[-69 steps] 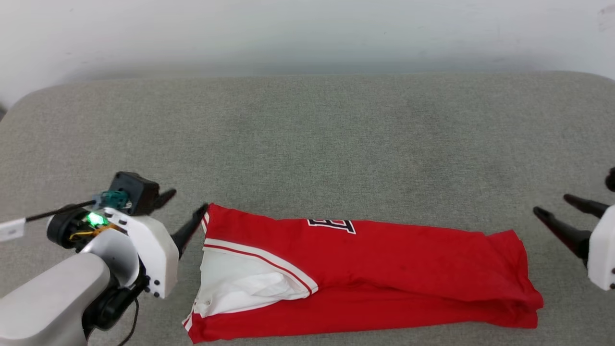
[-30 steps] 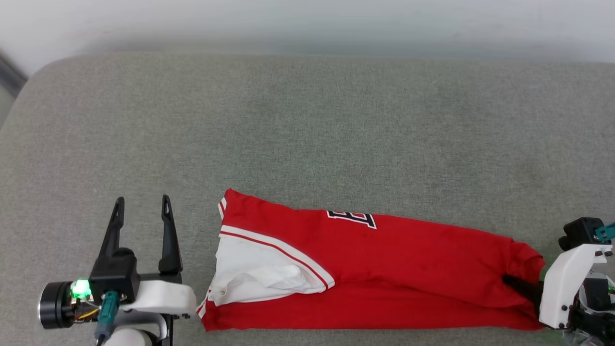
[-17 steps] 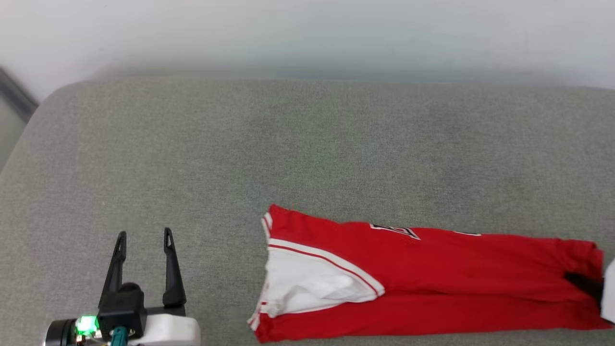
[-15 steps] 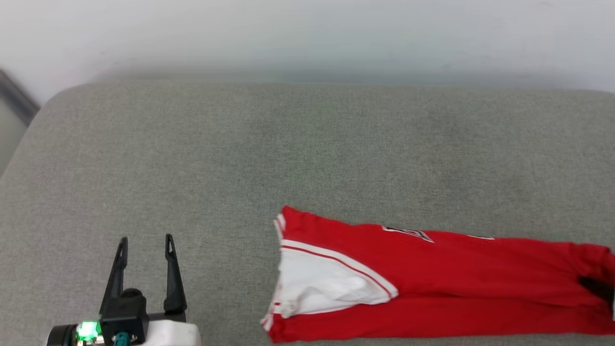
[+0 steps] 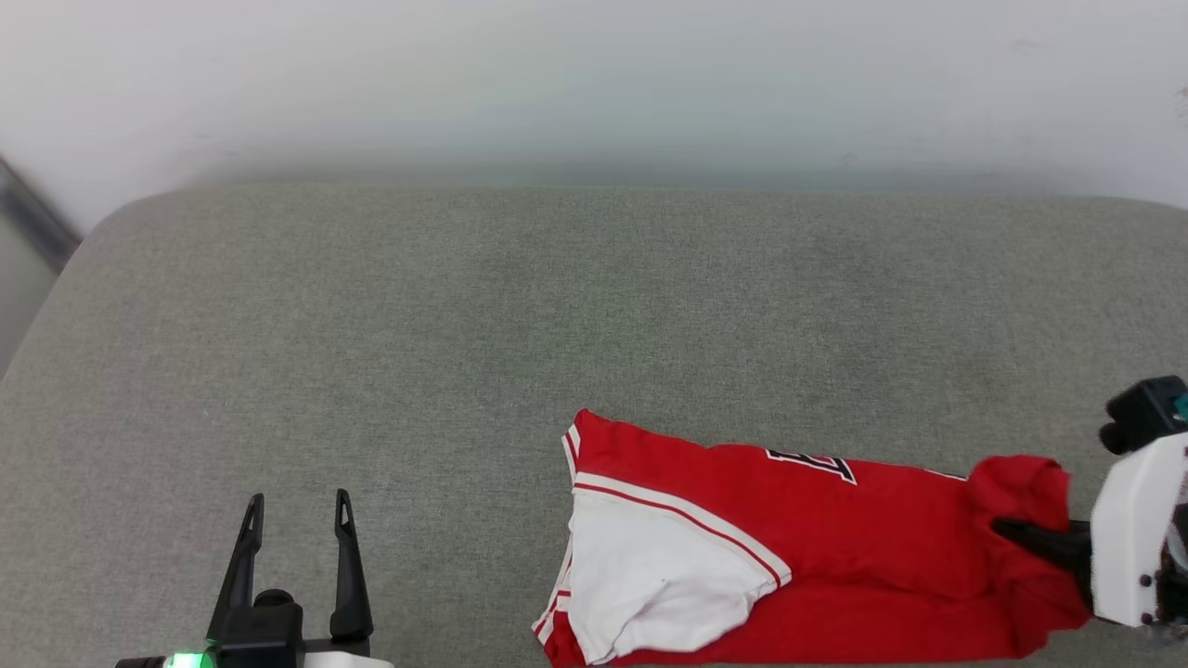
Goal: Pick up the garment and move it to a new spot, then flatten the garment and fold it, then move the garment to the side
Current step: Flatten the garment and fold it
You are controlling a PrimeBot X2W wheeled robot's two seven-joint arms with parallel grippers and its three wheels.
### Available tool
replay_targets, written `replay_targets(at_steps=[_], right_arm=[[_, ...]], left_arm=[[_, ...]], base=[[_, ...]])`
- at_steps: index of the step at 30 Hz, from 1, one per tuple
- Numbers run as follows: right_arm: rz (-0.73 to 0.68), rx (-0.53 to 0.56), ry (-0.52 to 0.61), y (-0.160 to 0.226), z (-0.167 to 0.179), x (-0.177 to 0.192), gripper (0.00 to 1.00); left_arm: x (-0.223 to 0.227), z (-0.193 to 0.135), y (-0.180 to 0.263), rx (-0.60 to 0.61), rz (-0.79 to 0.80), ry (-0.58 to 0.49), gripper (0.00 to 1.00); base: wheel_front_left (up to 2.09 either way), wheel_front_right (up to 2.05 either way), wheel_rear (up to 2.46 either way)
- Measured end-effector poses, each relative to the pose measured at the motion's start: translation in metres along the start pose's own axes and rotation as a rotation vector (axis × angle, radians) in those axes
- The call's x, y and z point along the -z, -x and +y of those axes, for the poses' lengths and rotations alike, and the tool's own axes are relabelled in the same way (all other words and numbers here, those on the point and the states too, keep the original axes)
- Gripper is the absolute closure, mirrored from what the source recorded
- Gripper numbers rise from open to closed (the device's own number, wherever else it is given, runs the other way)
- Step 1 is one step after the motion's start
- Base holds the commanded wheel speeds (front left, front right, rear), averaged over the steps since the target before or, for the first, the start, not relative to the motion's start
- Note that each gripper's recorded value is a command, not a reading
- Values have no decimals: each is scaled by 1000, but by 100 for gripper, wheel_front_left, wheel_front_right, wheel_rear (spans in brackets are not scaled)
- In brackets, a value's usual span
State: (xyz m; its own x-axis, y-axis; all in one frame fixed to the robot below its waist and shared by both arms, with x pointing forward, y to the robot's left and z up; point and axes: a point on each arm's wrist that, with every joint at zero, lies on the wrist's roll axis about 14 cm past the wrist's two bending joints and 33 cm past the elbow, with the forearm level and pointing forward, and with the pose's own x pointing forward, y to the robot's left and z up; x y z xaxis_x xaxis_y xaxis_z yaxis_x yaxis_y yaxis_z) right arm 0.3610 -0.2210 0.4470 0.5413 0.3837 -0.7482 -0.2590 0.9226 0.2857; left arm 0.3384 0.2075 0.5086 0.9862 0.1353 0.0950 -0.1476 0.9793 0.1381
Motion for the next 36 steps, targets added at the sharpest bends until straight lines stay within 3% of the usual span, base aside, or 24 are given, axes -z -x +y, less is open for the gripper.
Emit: replay_targets(at_steps=[9, 17, 27, 32, 33, 34, 36], right_arm=[[25, -239, 260, -26, 108, -24, 100], [92, -366, 464, -73, 186, -32, 100], [261, -333, 574, -146, 198, 10, 100], [270, -334, 579, -156, 200, 22, 100], [258, -334, 584, -155, 201, 21, 55], [241, -337, 585, -154, 202, 19, 0], [190, -357, 563, -149, 207, 12, 0]], left_arm=[[4, -4, -6, 11, 9, -6, 0], [9, -9, -20, 27, 19, -7, 0], [20, -12, -33, 19, 49, -7, 0], [21, -11, -35, 17, 52, -7, 0], [20, -12, -35, 18, 49, -6, 0], [20, -12, -35, 19, 47, -6, 0], [19, -11, -32, 21, 46, -8, 0]], base=[[0, 0, 0], [0, 0, 0], [0, 0, 0], [0, 0, 0], [0, 0, 0], [0, 0, 0], [0, 0, 0]])
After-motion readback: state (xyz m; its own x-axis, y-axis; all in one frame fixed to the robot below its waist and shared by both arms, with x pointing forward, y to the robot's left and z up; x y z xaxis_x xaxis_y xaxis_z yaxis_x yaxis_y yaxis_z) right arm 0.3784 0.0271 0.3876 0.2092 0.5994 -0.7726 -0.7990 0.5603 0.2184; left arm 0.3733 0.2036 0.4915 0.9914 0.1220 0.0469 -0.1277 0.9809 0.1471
